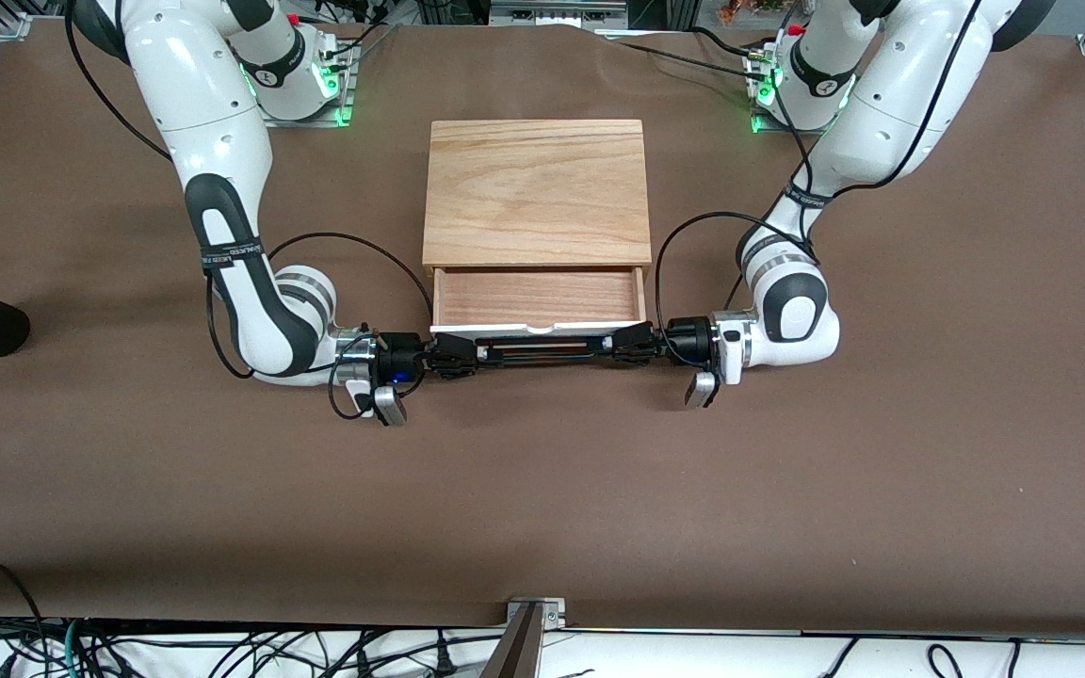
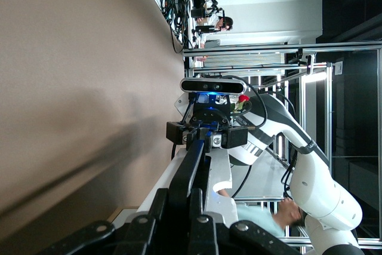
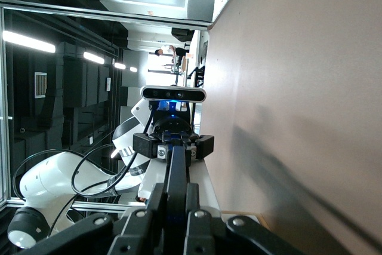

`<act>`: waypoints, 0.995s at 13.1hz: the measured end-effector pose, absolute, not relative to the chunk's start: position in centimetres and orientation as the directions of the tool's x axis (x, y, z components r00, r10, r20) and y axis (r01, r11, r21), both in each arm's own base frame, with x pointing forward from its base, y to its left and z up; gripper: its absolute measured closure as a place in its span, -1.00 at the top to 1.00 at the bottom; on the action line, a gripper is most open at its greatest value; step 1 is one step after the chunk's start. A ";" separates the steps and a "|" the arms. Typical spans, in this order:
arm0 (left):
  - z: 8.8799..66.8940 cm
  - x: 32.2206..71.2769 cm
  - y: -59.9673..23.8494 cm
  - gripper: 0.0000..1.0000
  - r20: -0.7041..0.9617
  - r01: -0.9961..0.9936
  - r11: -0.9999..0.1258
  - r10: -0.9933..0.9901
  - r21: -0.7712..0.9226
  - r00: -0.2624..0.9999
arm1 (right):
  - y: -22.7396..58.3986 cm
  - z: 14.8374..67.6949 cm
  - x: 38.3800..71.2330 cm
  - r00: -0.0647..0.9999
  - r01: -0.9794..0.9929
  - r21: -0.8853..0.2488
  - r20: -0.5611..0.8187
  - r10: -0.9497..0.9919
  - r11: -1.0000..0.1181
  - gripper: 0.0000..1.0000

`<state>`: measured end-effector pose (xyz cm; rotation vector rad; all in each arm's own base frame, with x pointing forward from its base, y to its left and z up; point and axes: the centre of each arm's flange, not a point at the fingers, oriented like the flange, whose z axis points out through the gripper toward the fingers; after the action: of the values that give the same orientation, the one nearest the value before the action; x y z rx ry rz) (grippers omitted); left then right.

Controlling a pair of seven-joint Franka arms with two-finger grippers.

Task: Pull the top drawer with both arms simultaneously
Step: 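Pull the handle outward with both grippers, sliding the drawer open, then open both grippers and draw them back from the handle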

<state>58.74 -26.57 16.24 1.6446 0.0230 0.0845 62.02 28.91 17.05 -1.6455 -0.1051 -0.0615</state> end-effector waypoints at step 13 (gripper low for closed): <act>16.0 59.3 -25.7 -0.62 0.022 -0.016 -0.094 0.061 0.995 0.998 | 24.5 20.2 65.9 0.989 0.133 -0.990 0.136 -0.052 -0.054 0.37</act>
<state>59.26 -25.68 16.02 1.6641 0.0347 0.0644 65.87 24.52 20.25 -1.6177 -0.0630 -0.1504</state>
